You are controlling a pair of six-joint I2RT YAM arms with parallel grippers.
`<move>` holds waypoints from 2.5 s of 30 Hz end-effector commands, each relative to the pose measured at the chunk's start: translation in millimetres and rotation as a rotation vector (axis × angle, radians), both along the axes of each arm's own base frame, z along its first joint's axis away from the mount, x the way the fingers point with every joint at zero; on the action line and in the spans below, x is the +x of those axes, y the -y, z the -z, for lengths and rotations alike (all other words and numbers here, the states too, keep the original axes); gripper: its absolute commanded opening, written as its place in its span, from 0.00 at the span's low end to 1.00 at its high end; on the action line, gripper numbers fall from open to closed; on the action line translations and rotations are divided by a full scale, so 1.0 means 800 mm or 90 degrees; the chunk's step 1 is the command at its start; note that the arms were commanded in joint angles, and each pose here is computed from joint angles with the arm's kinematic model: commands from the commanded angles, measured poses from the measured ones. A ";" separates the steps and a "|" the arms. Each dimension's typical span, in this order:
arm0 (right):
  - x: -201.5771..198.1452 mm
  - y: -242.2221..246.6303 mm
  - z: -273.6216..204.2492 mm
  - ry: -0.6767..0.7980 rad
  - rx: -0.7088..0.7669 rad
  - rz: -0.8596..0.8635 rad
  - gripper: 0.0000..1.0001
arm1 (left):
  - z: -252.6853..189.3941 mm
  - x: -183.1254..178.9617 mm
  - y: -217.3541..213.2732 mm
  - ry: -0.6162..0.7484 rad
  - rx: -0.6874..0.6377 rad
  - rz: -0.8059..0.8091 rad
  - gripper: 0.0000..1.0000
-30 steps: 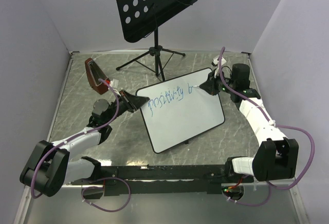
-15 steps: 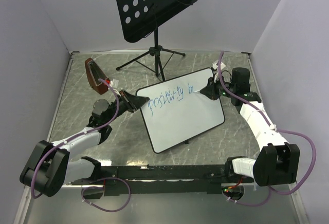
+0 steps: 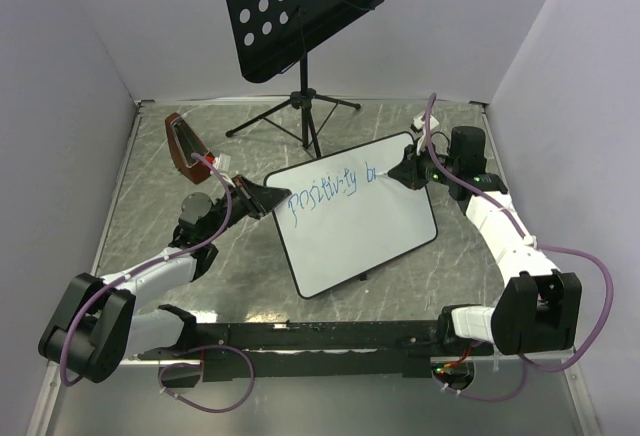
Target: Write a sentence on the whiteboard
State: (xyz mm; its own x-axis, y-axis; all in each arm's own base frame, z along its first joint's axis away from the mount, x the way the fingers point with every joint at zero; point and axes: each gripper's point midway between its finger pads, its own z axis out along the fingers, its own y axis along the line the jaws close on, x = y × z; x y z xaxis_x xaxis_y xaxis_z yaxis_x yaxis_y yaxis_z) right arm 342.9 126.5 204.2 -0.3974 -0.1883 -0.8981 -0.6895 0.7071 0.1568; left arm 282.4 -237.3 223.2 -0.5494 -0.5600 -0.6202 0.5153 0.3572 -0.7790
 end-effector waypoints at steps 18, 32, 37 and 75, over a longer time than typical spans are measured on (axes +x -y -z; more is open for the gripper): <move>0.023 0.019 -0.067 0.063 0.071 0.020 0.00 | -0.048 -0.005 0.003 0.107 -0.023 0.014 0.01; 0.005 0.020 -0.080 0.081 0.103 0.016 0.00 | -0.047 -0.008 0.002 0.107 -0.020 0.014 0.01; 0.006 0.025 -0.070 0.079 0.096 0.022 0.00 | -0.046 -0.010 0.001 0.108 -0.018 0.014 0.01; 0.001 0.037 -0.046 0.078 0.096 0.017 0.00 | -0.043 -0.010 0.001 0.106 -0.023 0.014 0.01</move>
State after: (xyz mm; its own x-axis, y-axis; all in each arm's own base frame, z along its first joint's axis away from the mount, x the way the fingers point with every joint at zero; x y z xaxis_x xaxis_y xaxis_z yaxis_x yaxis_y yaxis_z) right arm 344.0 96.4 228.1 -0.3550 -0.0358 -0.9342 -0.6613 0.7159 0.2239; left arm 281.2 -237.2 222.5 -0.5461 -0.5560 -0.6266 0.5227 0.3584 -0.7735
